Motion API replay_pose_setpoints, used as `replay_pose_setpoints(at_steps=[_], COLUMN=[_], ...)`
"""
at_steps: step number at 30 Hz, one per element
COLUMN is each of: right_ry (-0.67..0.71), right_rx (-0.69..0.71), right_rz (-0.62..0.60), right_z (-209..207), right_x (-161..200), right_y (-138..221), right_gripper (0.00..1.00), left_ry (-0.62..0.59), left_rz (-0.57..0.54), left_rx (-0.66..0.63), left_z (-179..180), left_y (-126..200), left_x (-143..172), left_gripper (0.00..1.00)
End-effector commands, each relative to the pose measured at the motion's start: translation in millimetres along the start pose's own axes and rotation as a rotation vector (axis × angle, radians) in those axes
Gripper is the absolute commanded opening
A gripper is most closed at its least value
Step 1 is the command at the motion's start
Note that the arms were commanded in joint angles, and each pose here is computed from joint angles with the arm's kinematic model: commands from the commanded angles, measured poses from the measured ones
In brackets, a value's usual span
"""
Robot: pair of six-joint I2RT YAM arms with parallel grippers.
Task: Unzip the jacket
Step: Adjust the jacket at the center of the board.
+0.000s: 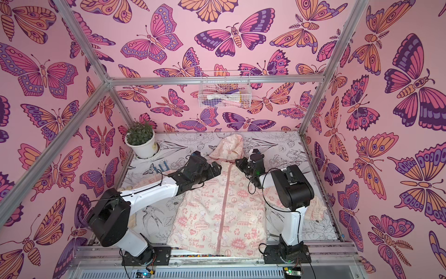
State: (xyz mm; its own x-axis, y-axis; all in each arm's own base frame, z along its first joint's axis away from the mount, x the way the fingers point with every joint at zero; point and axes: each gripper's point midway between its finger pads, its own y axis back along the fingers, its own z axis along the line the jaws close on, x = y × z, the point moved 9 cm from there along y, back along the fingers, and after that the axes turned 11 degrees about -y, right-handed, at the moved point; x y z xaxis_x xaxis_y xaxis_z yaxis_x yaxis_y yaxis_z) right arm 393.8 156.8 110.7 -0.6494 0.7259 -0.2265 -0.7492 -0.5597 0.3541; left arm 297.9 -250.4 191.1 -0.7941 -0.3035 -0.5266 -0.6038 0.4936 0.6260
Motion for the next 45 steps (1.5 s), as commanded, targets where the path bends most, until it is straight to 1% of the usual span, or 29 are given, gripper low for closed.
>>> replay_pose_setpoints(at_steps=[1,2,4,10,15,17,19,23,25,28,32,35,37,40,41,45], right_ry=[0.032,0.021,0.011,0.013,0.007,0.006,0.000,-0.005,-0.006,-0.001,0.002,0.006,0.011,0.017,0.018,0.013], right_rx=[-0.072,-0.072,-0.084,-0.082,-0.063,-0.058,-0.050,-0.046,-0.050,-0.050,-0.044,-0.038,-0.035,-0.032,-0.036,-0.050], right_rz=[-0.060,-0.062,-0.066,-0.041,-0.024,-0.022,-0.014,0.006,0.011,0.020,0.027,0.031,0.033,0.035,0.035,0.040], right_z=[6.6,4.6,1.1,-3.9,-9.4,-10.6,-10.3,-8.1,-7.1,-6.2,-5.7,-5.7,-5.2,-4.8,-3.4,-1.9], right_x=[-0.8,0.0,1.7,10.1,14.4,15.0,15.3,15.6,15.7,16.4,16.6,16.9,17.0,17.2,17.0,17.7], right_y=[1.2,1.5,2.8,3.1,3.2,3.5,3.5,1.5,1.3,1.9,2.9,3.5,3.9,4.8,4.9,7.1], right_gripper=[0.00,0.00,0.00,0.00,0.00,0.00,0.00,0.00,0.00,0.00,0.00,0.00,0.00,0.00,0.00,0.00], left_ry=[0.324,0.372,0.416,0.432,0.439,0.445,0.456,0.500,0.518,0.521,0.531,0.535,0.534,0.530,0.528,0.537], left_rz=[0.080,0.075,0.065,0.043,0.037,0.026,0.027,0.053,0.036,0.019,0.028,0.021,0.011,0.011,0.018,0.038], left_rx=[0.044,0.049,0.062,0.097,0.107,0.107,0.110,0.092,0.088,0.084,0.086,0.091,0.095,0.106,0.108,0.131], left_z=[0.2,1.7,2.1,-12.4,-16.7,-17.1,-17.1,-11.5,-7.1,-5.4,-6.0,-5.6,-6.1,-6.0,-5.6,1.6], left_y=[-14.7,-20.6,-31.3,-48.3,-65.0,-72.5,-81.6,-100.2,-105.6,-111.3,-121.0,-125.3,-125.6,-127.7,-128.6,-130.4], left_x=[5.7,5.9,4.9,-12.4,-25.2,-29.7,-32.4,-27.4,-25.6,-28.7,-28.7,-29.0,-30.1,-31.4,-30.4,-20.9], left_gripper=[0.94,0.99,1.00,0.99,0.99,0.87,0.73,0.67,0.61,0.59,0.54,0.44,0.34,0.07,0.00,0.00])
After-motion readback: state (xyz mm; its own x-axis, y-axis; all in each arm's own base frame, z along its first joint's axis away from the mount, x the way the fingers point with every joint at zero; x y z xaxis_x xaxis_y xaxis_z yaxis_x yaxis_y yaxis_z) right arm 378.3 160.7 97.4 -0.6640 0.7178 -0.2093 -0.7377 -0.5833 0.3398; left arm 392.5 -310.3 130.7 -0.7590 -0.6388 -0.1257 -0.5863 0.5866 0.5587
